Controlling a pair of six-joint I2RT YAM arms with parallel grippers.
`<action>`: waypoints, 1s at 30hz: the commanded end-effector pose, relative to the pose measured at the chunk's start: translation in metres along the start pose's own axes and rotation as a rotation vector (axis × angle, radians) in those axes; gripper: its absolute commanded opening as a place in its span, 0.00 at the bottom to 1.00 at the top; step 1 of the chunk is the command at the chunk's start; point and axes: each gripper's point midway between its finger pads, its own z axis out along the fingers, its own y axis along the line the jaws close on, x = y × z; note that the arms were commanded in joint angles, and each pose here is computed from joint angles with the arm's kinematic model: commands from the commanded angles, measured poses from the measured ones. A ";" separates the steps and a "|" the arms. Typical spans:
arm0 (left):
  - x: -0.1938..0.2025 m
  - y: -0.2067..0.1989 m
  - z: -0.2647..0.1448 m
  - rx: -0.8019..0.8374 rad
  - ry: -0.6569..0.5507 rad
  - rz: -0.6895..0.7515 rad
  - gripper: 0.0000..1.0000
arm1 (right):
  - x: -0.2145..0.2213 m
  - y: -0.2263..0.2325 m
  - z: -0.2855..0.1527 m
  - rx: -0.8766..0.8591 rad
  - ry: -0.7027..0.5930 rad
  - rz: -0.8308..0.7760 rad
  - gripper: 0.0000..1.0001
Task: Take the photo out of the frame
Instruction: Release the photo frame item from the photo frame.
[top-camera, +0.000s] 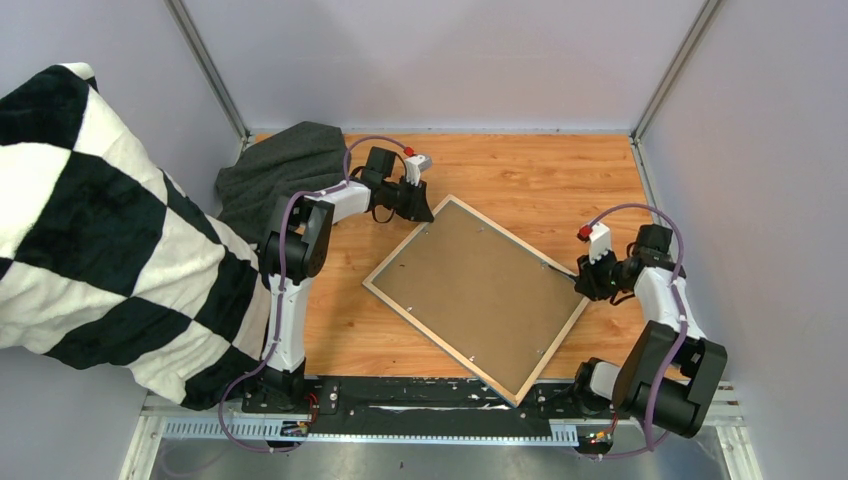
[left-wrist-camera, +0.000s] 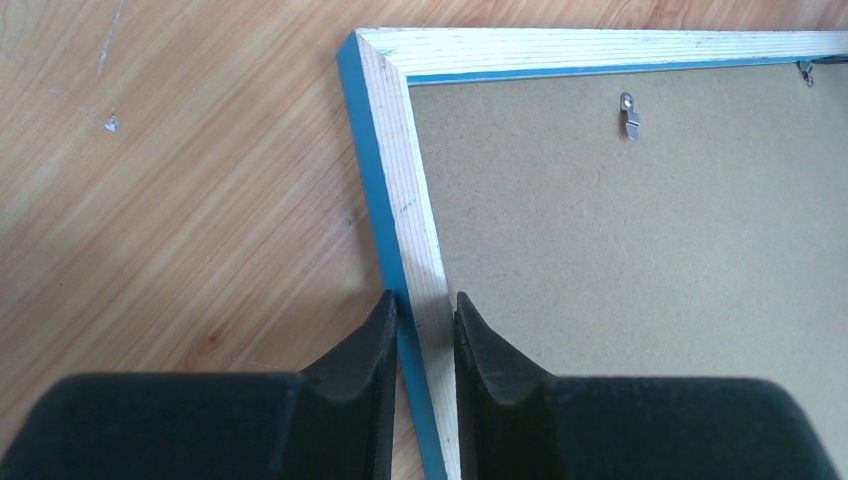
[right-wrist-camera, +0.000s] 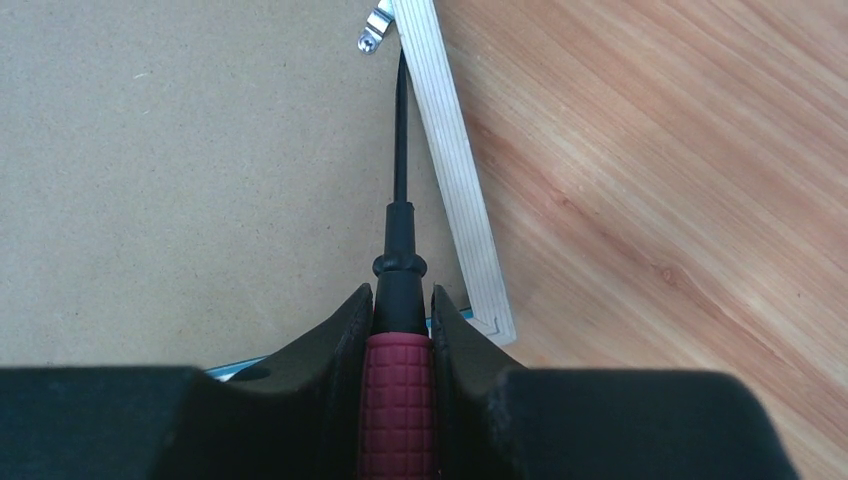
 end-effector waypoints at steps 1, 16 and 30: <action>0.079 -0.004 0.015 0.021 0.198 -0.133 0.00 | -0.009 -0.005 0.002 0.007 0.010 -0.023 0.00; 0.079 -0.004 0.015 0.023 0.199 -0.134 0.00 | -0.013 0.001 0.010 -0.002 0.035 -0.062 0.00; 0.079 -0.005 0.015 0.023 0.200 -0.134 0.00 | -0.027 0.002 -0.012 0.118 -0.061 -0.191 0.00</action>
